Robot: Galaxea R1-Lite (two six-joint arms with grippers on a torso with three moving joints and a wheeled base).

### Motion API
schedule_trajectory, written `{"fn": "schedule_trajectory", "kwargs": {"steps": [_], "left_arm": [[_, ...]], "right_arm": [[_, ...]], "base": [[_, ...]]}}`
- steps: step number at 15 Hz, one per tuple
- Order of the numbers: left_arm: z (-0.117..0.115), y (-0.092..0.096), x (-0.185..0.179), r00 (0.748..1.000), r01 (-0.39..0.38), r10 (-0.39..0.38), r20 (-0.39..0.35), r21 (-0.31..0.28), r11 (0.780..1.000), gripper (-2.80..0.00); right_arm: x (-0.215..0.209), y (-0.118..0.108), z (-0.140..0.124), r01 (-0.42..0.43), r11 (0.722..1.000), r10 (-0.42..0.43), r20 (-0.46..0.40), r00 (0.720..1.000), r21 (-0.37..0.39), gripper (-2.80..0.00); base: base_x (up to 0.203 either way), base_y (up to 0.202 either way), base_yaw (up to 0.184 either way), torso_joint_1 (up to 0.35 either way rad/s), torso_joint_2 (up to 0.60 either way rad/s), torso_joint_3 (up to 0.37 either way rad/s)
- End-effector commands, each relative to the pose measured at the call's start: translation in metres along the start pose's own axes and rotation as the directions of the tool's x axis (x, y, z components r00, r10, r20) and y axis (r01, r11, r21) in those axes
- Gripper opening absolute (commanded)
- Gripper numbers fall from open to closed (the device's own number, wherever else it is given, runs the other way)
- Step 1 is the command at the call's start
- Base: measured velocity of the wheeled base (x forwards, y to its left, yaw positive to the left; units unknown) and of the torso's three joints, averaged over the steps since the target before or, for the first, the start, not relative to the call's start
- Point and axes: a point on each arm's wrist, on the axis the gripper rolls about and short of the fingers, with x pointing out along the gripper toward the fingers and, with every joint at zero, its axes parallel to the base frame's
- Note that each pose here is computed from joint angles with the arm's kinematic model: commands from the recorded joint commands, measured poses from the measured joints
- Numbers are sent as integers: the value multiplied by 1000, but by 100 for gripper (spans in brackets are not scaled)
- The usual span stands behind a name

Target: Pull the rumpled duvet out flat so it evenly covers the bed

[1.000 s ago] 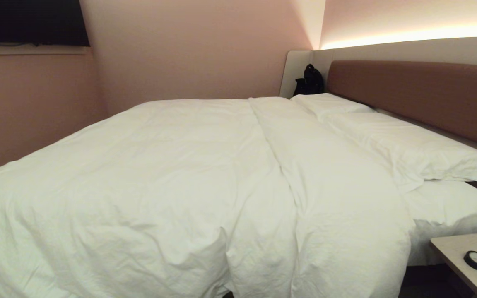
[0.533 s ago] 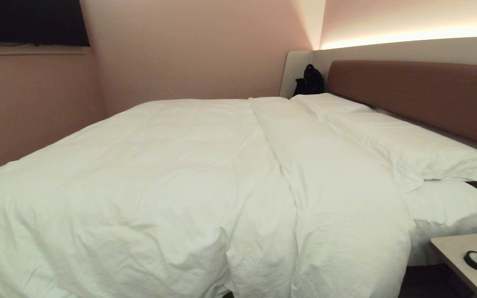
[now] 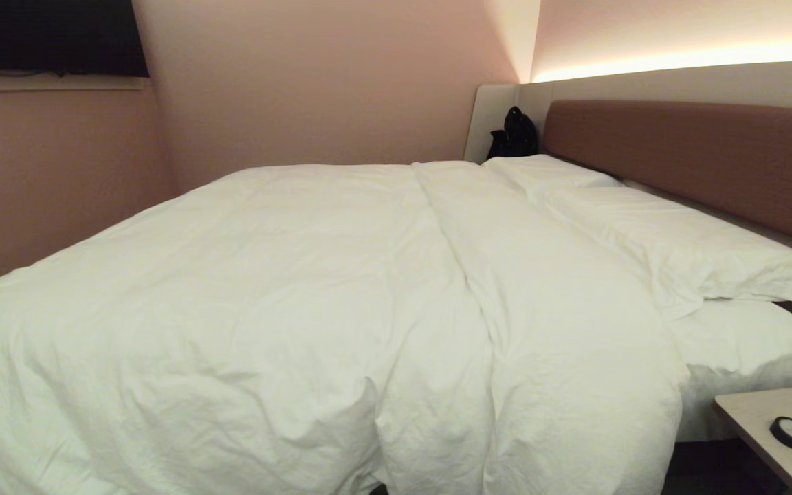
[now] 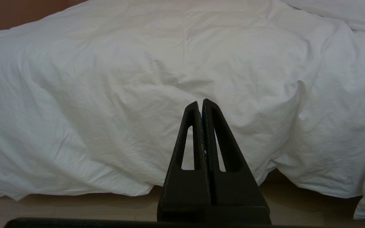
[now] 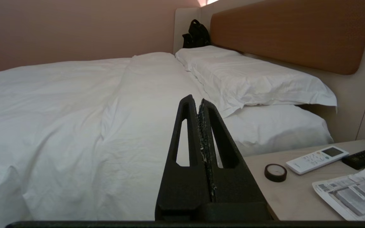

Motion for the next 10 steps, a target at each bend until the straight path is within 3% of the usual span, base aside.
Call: {"fn": "schedule_trajectory", "kwargs": {"steps": [1,10], "left_arm": [[0,0,0,1000,0,0,1,0,1000,-280],[0,0,0,1000,0,0,1,0,1000,-280]], "right_arm": [[2,0,-1,-2,1000,2,13,1000,1,-280],[12,2,-31,-9,999,6,-96,995,-32,-280]], "base": [[0,0,0,0,0,0],[0,0,0,0,0,0]]}}
